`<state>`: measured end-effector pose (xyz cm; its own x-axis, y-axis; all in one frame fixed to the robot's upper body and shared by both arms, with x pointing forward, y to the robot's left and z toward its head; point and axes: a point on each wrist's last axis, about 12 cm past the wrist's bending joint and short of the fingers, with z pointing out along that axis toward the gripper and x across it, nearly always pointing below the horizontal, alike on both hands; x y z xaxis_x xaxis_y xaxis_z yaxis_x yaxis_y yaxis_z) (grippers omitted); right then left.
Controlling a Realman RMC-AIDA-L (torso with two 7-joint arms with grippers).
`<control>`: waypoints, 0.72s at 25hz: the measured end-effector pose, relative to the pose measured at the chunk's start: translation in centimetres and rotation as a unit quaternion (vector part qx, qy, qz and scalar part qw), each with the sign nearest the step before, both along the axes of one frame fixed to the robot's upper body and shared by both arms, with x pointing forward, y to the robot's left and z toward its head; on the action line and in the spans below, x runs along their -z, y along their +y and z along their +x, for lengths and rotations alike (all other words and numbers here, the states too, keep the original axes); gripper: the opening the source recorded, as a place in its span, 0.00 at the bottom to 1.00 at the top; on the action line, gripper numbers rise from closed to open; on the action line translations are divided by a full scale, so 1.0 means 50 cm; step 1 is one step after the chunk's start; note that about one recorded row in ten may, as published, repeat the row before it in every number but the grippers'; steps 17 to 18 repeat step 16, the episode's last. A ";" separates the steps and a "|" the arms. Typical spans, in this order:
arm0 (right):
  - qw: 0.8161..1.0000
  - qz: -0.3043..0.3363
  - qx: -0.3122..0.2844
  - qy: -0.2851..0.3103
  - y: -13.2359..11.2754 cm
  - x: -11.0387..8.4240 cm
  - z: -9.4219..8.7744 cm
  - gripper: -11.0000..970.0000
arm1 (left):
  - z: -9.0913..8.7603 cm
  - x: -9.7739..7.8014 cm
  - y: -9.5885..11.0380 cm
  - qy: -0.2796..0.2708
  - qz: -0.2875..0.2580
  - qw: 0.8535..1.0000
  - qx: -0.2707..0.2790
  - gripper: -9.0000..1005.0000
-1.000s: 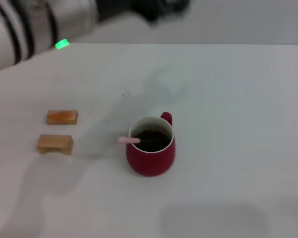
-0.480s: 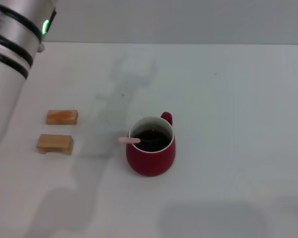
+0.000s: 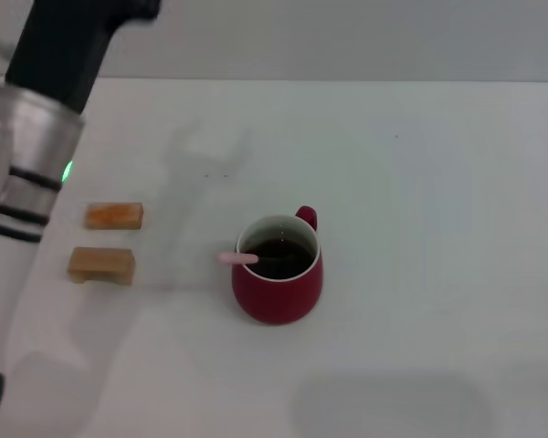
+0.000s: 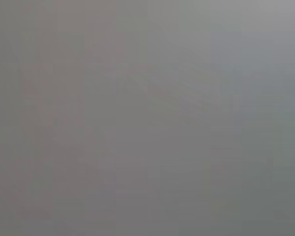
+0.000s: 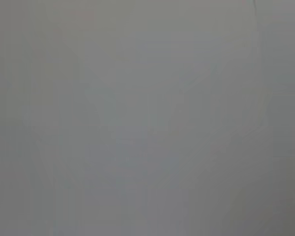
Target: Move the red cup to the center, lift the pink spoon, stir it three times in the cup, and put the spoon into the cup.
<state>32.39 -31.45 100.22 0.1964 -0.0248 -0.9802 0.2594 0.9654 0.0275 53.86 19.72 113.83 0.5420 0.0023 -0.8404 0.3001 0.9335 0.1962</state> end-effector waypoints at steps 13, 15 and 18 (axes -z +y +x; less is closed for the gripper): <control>0.999 -0.016 0.038 -0.028 -0.020 -0.014 -0.002 0.01 | -0.027 0.178 0.181 0.159 -0.016 0.981 -0.114 0.81; 0.999 -0.016 0.036 -0.032 -0.019 -0.016 0.000 0.01 | -0.033 0.187 0.185 0.164 0.002 0.979 -0.120 0.81; 0.999 -0.017 0.036 -0.034 -0.019 -0.016 0.000 0.01 | -0.037 0.191 0.187 0.167 0.007 0.978 -0.122 0.81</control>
